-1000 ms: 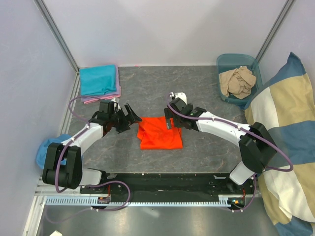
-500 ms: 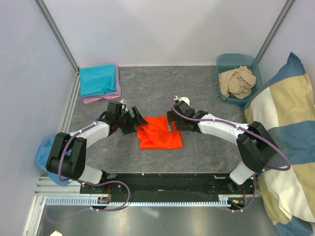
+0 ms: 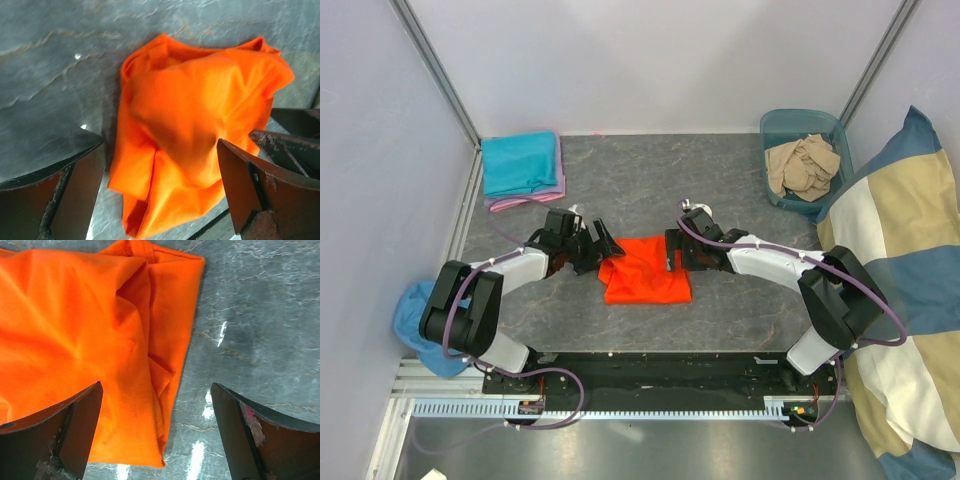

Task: Fold and stack the t-shirts
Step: Smooth out wrinkles on the folded tshirt

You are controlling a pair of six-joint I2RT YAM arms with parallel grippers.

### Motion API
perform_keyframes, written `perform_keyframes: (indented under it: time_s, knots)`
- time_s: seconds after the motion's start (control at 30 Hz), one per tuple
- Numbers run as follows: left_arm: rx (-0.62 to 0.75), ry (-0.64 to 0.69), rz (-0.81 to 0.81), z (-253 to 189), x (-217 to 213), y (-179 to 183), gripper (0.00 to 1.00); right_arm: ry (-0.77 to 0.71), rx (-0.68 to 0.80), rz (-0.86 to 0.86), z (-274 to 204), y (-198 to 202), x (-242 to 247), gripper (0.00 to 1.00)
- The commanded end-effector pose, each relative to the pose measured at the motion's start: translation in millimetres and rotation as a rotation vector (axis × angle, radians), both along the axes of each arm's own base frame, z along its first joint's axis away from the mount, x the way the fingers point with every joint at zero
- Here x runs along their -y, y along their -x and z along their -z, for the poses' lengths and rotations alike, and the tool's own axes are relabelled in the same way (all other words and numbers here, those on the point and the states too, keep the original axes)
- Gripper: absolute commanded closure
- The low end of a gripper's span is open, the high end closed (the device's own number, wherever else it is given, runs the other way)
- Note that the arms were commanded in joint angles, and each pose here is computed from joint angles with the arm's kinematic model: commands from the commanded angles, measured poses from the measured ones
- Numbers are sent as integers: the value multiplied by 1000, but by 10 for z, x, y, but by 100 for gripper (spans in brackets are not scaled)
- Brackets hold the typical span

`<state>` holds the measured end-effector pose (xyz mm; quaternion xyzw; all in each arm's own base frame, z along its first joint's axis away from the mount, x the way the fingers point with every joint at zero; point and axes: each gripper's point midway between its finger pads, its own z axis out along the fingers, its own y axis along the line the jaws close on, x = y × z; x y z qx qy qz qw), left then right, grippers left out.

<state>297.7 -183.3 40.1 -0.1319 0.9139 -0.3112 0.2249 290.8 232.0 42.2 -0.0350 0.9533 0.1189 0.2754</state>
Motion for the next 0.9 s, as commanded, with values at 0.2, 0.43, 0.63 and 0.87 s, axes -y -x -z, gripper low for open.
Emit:
perform_keyframes:
  time_s: [0.2, 0.43, 0.63, 0.87]
  knots:
    - [-114, -11, 89, 422, 351, 296, 0, -102, -61, -1, 157, 196, -87, 2]
    - [-179, 15, 131, 613, 446, 577, 0, -113, -83, 1, 248, 260, -75, 2]
    - [-203, 30, 162, 683, 445, 756, 0, -114, -92, -3, 289, 247, -111, 2]
    - [-243, 29, 199, 825, 485, 911, 0, -119, -96, -3, 298, 215, -148, 2]
